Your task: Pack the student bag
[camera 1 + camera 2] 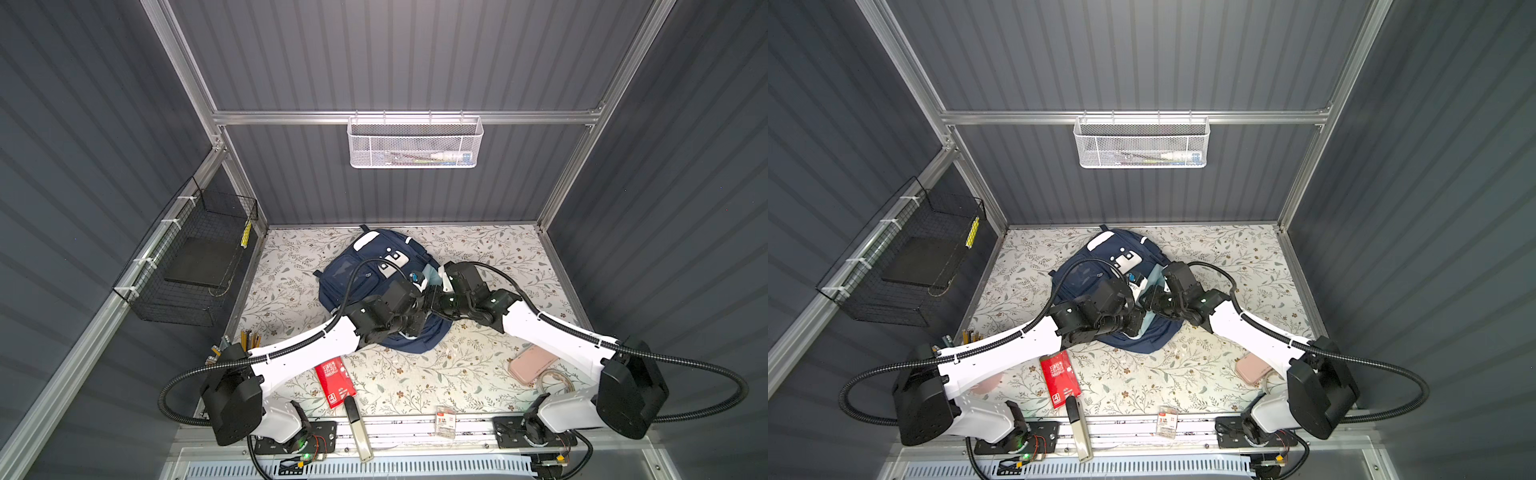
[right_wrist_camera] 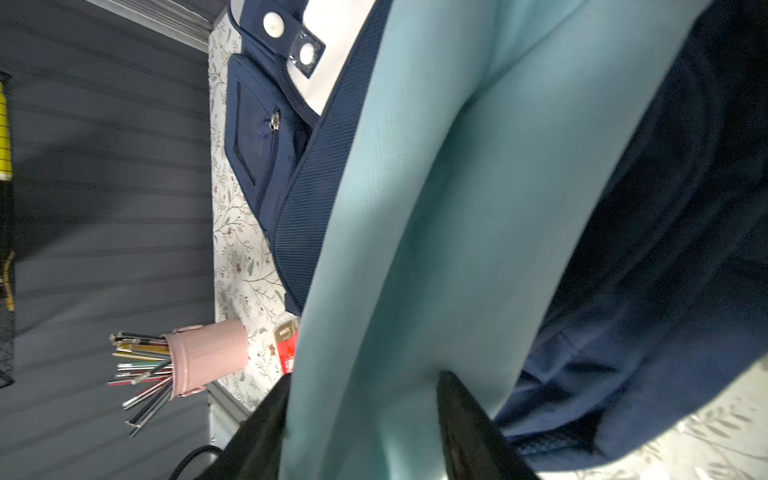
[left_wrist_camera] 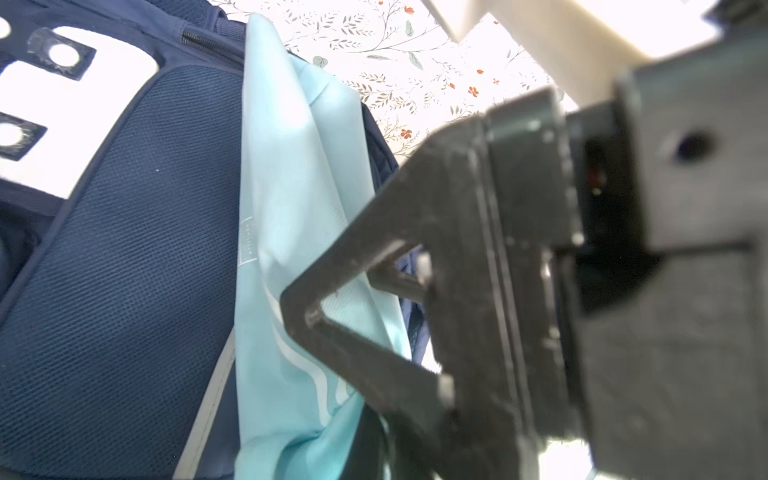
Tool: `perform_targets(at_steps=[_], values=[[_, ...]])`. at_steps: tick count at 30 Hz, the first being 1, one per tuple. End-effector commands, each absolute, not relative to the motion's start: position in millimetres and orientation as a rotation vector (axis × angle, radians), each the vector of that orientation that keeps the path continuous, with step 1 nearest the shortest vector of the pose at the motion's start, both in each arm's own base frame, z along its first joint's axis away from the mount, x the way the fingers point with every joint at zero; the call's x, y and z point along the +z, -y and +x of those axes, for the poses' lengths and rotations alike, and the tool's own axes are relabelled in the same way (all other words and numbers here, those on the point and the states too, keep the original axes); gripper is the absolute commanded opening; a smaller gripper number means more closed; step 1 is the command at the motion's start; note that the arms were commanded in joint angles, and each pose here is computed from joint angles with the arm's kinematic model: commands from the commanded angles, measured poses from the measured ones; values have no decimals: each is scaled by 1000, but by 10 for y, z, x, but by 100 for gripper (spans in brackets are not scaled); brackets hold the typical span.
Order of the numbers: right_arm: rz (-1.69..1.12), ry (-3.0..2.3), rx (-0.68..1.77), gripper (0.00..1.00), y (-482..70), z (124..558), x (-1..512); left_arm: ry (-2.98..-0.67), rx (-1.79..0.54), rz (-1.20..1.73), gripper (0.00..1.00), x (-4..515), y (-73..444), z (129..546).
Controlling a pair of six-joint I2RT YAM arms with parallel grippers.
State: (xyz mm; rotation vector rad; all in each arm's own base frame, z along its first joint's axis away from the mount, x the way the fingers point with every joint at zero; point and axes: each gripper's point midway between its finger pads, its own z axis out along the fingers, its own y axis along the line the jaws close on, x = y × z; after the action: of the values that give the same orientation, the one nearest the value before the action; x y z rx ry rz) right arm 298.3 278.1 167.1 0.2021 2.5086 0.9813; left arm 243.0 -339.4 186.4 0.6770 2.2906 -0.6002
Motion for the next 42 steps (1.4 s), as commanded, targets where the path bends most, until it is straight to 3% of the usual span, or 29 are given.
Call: perform_targets(at_steps=[1,7,8,10,14,20,28,35,38,42], values=[[209,-2505,998,46,-2805,3032,1668,-2208,-672,699,0,2061,3537,2429],[210,-2521,970,15,-2765,3010,1581,-2221,-701,723,0,2021,3596,2396],[210,-2518,957,12,-2735,2997,1586,-2222,-699,715,4,2022,3586,2395],[213,-2510,917,6,-2639,2979,1602,-2212,-706,720,28,2058,3581,2386],[205,-2467,882,0,-2431,2935,1716,-2169,-728,712,63,2237,3543,2369],[236,-2389,778,0,-1945,2784,1917,-2097,-619,653,79,2513,3331,2485],[339,-2351,557,0,-1084,2557,1954,-2172,-334,927,82,1903,3453,2691],[406,-2344,518,0,-778,2467,1867,-2273,-127,1058,81,1262,3538,2862],[400,-2340,546,0,-802,2460,1864,-2272,18,1060,79,1111,3493,2992],[383,-2339,589,0,-864,2469,1855,-2249,132,1036,67,1035,3451,3138]])
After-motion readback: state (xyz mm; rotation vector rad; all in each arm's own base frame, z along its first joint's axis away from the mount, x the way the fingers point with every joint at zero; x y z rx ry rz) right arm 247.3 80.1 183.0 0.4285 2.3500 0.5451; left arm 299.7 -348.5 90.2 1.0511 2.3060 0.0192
